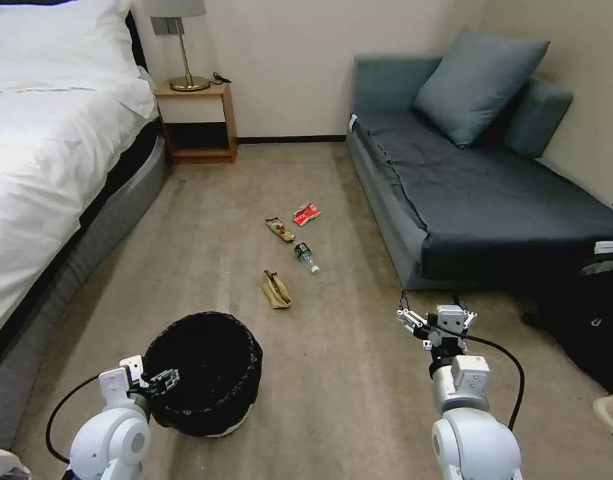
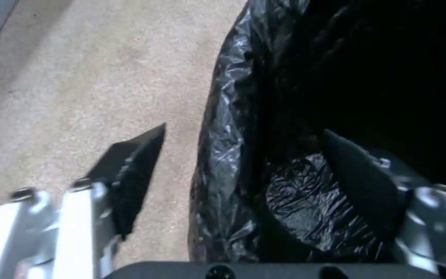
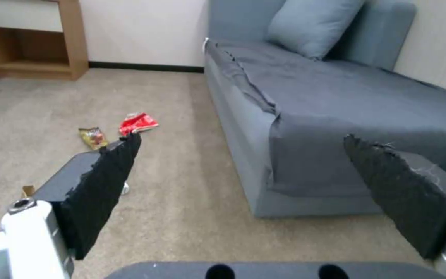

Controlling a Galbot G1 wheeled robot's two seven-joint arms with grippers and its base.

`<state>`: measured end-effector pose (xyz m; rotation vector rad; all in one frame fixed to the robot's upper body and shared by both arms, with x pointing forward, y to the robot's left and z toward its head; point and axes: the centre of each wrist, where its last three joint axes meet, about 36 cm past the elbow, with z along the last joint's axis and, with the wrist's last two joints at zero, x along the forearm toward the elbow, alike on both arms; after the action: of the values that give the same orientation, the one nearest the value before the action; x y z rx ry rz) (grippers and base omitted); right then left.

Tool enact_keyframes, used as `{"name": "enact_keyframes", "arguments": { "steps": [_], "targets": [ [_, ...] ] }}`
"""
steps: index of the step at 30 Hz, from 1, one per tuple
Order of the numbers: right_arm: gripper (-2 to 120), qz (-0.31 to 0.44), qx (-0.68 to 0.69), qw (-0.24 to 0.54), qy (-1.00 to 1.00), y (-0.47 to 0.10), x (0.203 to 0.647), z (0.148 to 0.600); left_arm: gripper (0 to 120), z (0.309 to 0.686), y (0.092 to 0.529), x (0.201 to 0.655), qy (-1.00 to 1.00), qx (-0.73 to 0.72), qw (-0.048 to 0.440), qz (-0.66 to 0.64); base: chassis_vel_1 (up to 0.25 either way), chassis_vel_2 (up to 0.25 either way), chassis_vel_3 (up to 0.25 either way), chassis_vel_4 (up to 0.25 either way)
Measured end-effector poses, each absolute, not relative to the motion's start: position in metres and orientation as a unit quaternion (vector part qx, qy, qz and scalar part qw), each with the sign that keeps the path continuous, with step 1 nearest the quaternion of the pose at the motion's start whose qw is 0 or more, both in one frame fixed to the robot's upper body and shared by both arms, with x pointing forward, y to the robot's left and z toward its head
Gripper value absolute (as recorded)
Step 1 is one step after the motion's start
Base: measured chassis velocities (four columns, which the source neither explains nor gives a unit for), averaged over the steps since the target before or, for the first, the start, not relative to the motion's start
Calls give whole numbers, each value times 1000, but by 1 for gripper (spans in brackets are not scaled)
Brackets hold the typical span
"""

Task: Pick up the trash bin, then pick up the garbage on the floor and place it into the trash bin.

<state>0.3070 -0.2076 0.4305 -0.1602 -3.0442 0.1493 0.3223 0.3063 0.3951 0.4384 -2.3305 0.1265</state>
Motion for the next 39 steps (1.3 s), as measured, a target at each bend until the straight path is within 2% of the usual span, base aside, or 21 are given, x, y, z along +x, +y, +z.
{"name": "enact_keyframes", "arguments": {
  "steps": [1, 4, 5, 8, 11, 13, 19, 23, 30, 34, 39],
  "targets": [
    [100, 49, -52, 45, -996, -208, 307, 431, 77, 395, 306, 322, -910, 171, 374, 49, 0, 0, 0, 0],
    [100, 49, -53, 44, -996, -208, 307, 430, 63, 392, 306, 323, -909, 172, 375, 53, 0, 0, 0, 0],
    [100, 49, -53, 44, -996, -208, 307, 430, 63, 392, 306, 323, -909, 172, 375, 53, 0, 0, 0, 0],
    [100, 50, -54, 43, -996, -208, 307, 430, 47, 388, 307, 324, -907, 174, 379, 57, 0, 0, 0, 0],
    [100, 50, -55, 43, -996, -208, 307, 430, 39, 387, 307, 324, -906, 173, 381, 62, 0, 0, 0, 0],
    [100, 51, -56, 42, -996, -208, 307, 429, 29, 385, 307, 324, -905, 174, 382, 66, 0, 0, 0, 0],
    [100, 50, -58, 38, -996, -208, 307, 429, 16, 385, 307, 323, -905, 171, 382, 74, 0, 0, 0, 0],
    [100, 49, -61, 35, -996, -208, 307, 429, 10, 386, 308, 322, -905, 169, 381, 79, 0, 0, 0, 0],
    [100, 44, -61, 30, -997, -208, 307, 428, 10, 388, 310, 321, -906, 175, 374, 87, 0, 0, 0, 0],
    [100, 32, -61, 28, -997, -208, 308, 429, 6, 395, 313, 322, -909, 179, 365, 94, 0, 0, 0, 0],
    [100, 11, -64, 20, -998, -208, 308, 431, 3, 422, 330, 322, -918, 204, 327, 90, 0, 0, 0, 0]
  ]
}}
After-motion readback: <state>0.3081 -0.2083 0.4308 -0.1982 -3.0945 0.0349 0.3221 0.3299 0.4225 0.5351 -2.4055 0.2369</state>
